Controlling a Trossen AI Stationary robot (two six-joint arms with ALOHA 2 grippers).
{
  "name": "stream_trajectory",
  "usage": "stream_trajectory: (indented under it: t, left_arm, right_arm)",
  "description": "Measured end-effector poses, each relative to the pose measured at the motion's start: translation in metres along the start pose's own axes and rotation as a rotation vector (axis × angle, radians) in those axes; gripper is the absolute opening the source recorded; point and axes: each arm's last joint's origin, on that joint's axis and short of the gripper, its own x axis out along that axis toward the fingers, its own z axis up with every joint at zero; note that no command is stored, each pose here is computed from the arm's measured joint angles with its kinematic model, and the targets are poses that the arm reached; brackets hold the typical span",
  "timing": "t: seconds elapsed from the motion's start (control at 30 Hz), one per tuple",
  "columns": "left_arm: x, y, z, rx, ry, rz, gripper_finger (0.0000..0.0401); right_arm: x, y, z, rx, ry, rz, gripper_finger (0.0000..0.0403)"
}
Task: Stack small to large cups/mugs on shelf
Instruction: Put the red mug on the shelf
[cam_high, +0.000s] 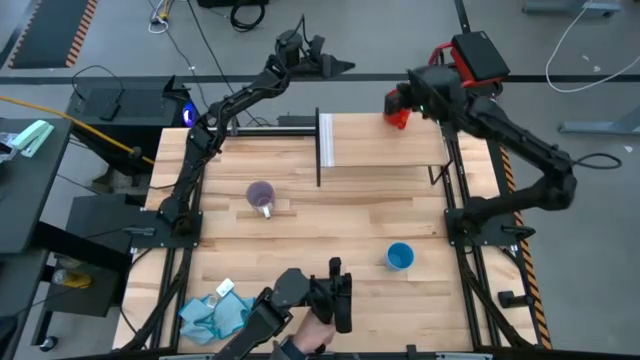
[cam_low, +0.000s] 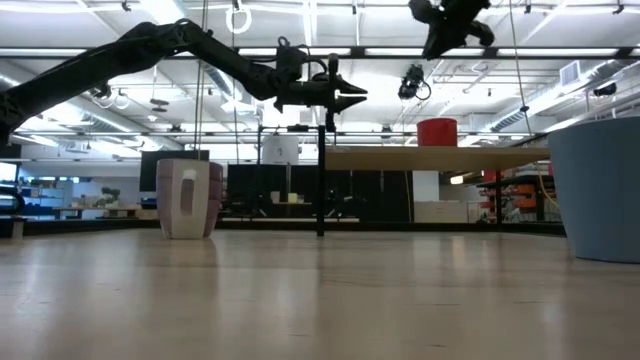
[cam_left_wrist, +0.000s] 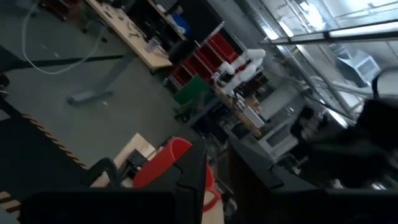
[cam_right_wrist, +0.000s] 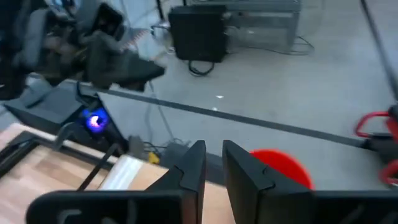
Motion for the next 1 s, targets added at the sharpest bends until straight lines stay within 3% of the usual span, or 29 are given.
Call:
stream_trajectory:
  t: [0.13,0.27,0.47,0.63,0.83,1.0]
  left_arm:
    - [0.000,0.000,0.000,0.007,0.007,-0.007,0.0081]
    - [0.000,-0.001,0.000,0.004,0.009,-0.010,0.0087]
    - [0.000,-0.001,-0.001,0.003,0.024,-0.024,0.0089]
    - [0.000,-0.001,-0.001,0.003,0.034,-0.033,0.0085]
    - [0.000,-0.001,-0.001,0.003,0.034,-0.032,0.0090]
    - [0.000,-0.001,-0.001,0.002,0.035,-0.033,0.0090]
  right_arm:
    - [0.015,-0.003,0.025,-0.072,0.085,-0.095,0.0062]
    - [0.018,-0.014,0.053,-0.067,0.108,-0.166,0.0062]
    - [0.019,-0.029,0.081,-0.080,0.128,-0.206,0.0063]
    - [0.029,-0.042,0.087,-0.073,0.249,-0.185,0.0080]
    - [0.042,-0.060,0.090,-0.002,0.360,-0.244,0.0111]
    - [0.049,-0.068,0.094,0.057,0.417,-0.165,0.0122]
